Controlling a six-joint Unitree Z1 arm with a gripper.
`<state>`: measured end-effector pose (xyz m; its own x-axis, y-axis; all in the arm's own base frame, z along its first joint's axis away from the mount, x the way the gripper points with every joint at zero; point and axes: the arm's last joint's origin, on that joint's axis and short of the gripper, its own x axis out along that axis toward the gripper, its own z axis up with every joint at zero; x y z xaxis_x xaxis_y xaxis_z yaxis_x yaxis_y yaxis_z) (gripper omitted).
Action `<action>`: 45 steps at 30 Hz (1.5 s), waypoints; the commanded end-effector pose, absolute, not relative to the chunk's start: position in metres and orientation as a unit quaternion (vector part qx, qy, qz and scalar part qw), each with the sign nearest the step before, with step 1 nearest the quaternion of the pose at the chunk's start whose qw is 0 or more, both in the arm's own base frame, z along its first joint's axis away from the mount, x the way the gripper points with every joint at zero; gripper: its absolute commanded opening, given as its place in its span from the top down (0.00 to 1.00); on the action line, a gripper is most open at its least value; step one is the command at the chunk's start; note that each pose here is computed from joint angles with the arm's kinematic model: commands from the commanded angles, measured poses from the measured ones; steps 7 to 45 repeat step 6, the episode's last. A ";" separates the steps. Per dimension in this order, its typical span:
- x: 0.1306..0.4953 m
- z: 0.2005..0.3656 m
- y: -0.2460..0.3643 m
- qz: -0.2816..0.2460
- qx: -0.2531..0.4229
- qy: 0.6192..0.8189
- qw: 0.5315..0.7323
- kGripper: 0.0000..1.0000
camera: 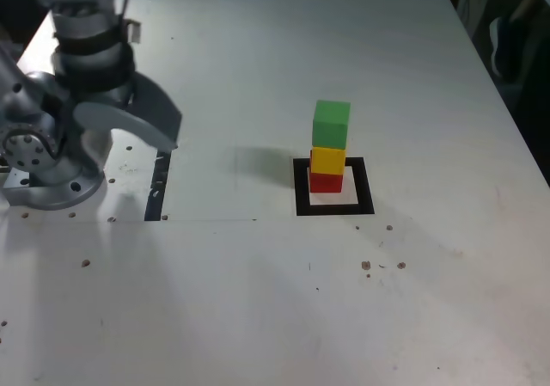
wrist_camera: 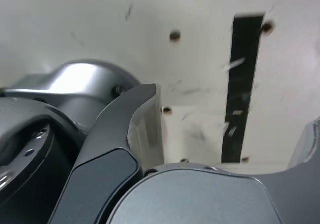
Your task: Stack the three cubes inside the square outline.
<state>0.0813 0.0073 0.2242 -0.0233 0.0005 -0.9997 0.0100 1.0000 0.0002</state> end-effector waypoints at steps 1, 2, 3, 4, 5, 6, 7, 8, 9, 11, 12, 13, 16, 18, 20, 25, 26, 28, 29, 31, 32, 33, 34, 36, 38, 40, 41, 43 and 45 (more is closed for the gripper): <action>0.078 0.224 0.006 -0.009 0.000 0.701 0.713 0.01; 0.077 0.223 0.006 -0.011 -0.002 0.697 0.717 0.01; 0.076 0.223 0.005 -0.013 -0.003 0.694 0.720 0.00; 0.075 0.222 0.005 -0.016 -0.006 0.693 0.720 0.00; 0.075 0.222 0.005 -0.020 -0.009 0.696 0.718 0.00; 0.075 0.223 0.004 -0.023 -0.012 0.702 0.712 0.00; 0.075 0.223 0.004 -0.023 -0.012 0.702 0.712 0.00; 0.075 0.223 0.004 -0.023 -0.012 0.702 0.712 0.00; 0.075 0.223 0.004 -0.023 -0.012 0.702 0.712 0.00; 0.075 0.223 0.004 -0.023 -0.012 0.702 0.712 0.00; 0.075 0.223 0.004 -0.023 -0.012 0.702 0.712 0.00; 0.075 0.223 0.004 -0.023 -0.012 0.702 0.712 0.00; 0.075 0.223 0.004 -0.023 -0.012 0.702 0.712 0.00; 0.075 0.223 0.004 -0.023 -0.012 0.702 0.712 0.00; 0.075 0.223 0.004 -0.023 -0.012 0.702 0.712 0.00; 0.075 0.223 0.004 -0.023 -0.012 0.702 0.712 0.00; 0.075 0.223 0.004 -0.023 -0.012 0.702 0.712 0.00; 0.075 0.223 0.004 -0.023 -0.012 0.702 0.712 0.00; 0.075 0.223 0.004 -0.023 -0.012 0.702 0.712 0.00; 0.075 0.223 0.004 -0.023 -0.012 0.702 0.712 0.00; 0.075 0.223 0.004 -0.023 -0.012 0.702 0.712 0.00; 0.075 0.223 0.004 -0.023 -0.012 0.702 0.712 0.00; 0.075 0.223 0.004 -0.023 -0.012 0.702 0.712 0.00; 0.075 0.223 0.004 -0.023 -0.012 0.702 0.712 0.00; 0.075 0.223 0.004 -0.023 -0.012 0.702 0.712 0.00; 0.075 0.223 0.004 -0.023 -0.012 0.702 0.712 0.00; 0.075 0.223 0.004 -0.023 -0.012 0.702 0.712 0.00; 0.075 0.223 0.004 -0.023 -0.012 0.702 0.712 0.00; 0.075 0.223 0.004 -0.023 -0.012 0.702 0.712 0.00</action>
